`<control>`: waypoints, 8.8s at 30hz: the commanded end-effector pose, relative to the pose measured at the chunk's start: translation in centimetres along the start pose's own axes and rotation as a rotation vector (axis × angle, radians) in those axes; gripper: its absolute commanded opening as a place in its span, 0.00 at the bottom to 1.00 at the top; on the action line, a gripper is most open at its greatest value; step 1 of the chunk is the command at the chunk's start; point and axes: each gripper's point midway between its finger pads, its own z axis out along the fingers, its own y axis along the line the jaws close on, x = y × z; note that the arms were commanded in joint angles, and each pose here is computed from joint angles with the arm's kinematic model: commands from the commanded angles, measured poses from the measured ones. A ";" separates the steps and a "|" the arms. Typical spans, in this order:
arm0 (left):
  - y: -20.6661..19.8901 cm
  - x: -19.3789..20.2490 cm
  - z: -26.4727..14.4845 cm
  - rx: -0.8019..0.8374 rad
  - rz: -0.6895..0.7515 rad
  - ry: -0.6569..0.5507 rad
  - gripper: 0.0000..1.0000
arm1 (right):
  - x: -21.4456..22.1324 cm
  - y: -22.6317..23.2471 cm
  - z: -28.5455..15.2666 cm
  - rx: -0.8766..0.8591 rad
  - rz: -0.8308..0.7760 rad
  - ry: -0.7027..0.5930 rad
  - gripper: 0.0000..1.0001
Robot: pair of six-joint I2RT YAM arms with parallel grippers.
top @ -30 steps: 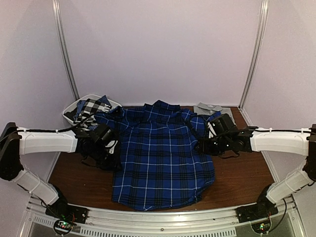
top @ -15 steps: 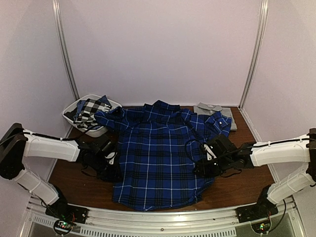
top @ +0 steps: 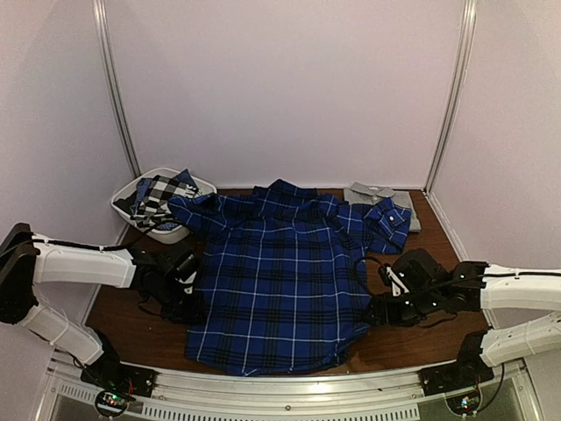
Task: Fold and stack the long sleeve shirts
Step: Smooth out the crumpled shirt at the center of the board, then smooth out the flattened shirt at the center of the board, then pick up the sleeve from the center of the board, then pass from the right arm to the left
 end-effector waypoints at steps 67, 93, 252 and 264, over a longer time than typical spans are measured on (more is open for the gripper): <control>-12.9 -13.5 -1.9 0.136 0.300 -0.227 0.35 | -27.0 6.4 0.4 -0.050 -0.020 -0.505 0.43; -12.1 -12.4 4.2 0.093 0.259 -0.130 0.34 | -37.4 -6.4 14.8 -0.001 0.176 -0.381 0.39; -32.2 -22.1 -7.3 0.509 0.445 -0.588 0.33 | -28.9 16.5 -1.9 -0.418 -0.151 -0.428 0.00; -30.9 -25.7 -11.7 0.520 0.404 -0.671 0.00 | -28.4 11.5 -5.9 -0.215 -0.115 -0.537 0.41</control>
